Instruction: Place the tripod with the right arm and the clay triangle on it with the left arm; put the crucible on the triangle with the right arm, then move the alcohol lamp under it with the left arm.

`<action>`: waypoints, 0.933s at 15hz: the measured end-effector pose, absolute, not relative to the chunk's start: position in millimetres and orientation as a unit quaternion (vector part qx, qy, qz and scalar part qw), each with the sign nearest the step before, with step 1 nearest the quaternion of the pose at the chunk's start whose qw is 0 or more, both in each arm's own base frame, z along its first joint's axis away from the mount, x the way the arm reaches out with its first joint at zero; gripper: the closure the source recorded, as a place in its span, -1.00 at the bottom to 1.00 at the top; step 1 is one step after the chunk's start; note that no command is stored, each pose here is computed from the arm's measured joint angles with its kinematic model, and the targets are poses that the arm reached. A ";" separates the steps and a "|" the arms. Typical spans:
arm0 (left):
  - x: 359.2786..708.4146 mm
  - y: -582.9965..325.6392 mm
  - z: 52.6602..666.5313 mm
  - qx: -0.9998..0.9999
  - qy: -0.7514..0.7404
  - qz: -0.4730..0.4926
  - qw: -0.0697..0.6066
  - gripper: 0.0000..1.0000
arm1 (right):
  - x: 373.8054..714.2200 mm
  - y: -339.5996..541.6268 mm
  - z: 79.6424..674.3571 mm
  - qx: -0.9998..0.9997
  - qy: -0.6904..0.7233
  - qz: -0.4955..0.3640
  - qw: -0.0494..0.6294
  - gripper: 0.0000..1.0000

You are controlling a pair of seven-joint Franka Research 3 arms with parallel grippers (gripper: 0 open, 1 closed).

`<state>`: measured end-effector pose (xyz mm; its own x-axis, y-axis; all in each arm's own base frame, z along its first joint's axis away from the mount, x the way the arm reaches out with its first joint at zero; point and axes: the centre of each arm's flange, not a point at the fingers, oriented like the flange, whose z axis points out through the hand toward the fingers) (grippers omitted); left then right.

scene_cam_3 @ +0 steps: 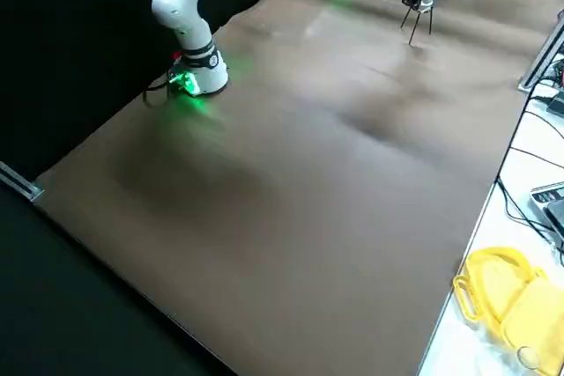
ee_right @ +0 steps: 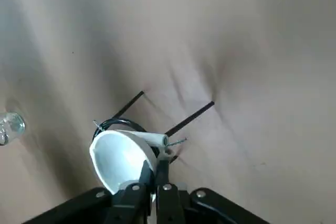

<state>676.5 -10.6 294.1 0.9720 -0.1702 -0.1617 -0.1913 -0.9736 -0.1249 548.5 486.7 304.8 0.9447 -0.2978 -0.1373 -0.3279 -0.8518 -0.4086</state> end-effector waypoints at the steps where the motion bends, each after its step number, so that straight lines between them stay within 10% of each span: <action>1: 676.9 -1.1 295.0 -0.989 0.110 0.077 0.068 -0.98 | 547.6 487.9 304.4 -0.962 0.162 0.034 0.219 0.89; 14: 682.6 74.9 311.6 -0.945 0.324 0.041 0.030 -0.99 | 548.5 488.3 303.3 -0.962 0.162 0.030 0.218 0.85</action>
<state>682.6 74.9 311.6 0.7870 -0.6094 -0.0960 -0.6143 -0.7885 -0.0300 548.5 488.3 303.3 0.9454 -0.2993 -0.1290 -0.3257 -0.8522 -0.4096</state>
